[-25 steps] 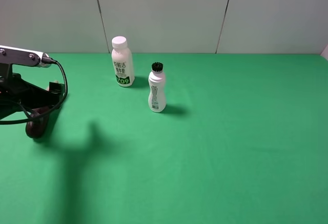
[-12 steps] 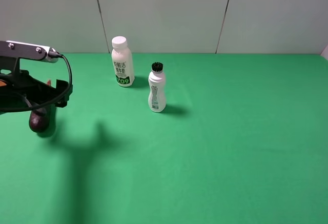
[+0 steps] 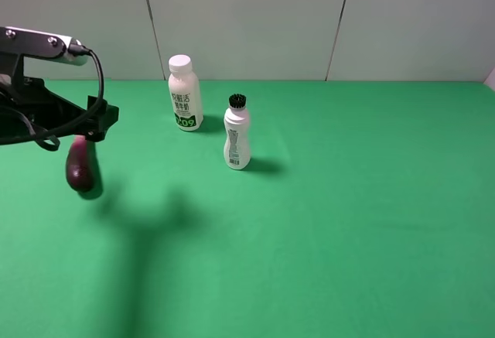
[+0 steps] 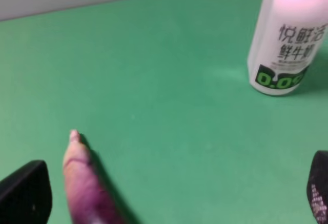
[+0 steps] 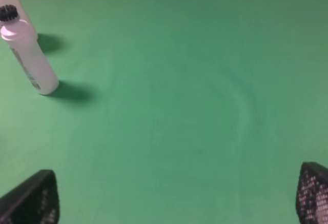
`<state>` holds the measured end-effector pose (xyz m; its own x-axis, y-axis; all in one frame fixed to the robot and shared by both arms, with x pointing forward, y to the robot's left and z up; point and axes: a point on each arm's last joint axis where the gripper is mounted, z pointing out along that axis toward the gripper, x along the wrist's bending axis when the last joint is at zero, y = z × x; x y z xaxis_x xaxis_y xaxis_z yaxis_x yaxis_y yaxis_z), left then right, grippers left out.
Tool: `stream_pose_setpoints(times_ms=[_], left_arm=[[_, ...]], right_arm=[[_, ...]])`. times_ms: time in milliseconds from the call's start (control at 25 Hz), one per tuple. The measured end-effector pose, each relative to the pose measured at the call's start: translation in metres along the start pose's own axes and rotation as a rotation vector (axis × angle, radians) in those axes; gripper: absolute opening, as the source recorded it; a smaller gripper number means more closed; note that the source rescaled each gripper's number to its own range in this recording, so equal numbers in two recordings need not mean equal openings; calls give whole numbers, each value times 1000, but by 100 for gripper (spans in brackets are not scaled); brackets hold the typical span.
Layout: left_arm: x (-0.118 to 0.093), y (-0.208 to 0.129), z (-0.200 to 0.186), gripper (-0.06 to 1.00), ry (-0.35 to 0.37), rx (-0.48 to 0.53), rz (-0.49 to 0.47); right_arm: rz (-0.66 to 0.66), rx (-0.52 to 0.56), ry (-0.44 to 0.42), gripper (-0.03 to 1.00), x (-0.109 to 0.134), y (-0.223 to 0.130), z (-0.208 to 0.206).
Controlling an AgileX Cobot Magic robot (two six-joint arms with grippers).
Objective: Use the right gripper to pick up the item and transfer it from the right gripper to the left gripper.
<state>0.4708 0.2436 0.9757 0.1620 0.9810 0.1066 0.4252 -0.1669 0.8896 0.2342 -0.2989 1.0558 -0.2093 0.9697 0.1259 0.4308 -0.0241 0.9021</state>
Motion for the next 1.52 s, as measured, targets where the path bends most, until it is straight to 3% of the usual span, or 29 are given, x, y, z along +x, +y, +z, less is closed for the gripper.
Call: stream_pose_setpoints(times_ms=[280, 640, 880, 1200, 1520], left_arm=[[10, 32, -3, 100, -39, -11, 47], [39, 56, -24, 100, -31, 113, -27], [54, 59, -61, 100, 3, 178, -118], [52, 49, -121, 100, 21, 293, -205], [42, 37, -189, 99, 42, 237, -291]], right_arm=[[0, 0, 0, 100, 0, 0, 0], [0, 0, 0, 100, 0, 0, 0], [0, 0, 0, 100, 0, 0, 0], [0, -1, 0, 100, 0, 0, 0], [0, -1, 0, 100, 0, 0, 0]])
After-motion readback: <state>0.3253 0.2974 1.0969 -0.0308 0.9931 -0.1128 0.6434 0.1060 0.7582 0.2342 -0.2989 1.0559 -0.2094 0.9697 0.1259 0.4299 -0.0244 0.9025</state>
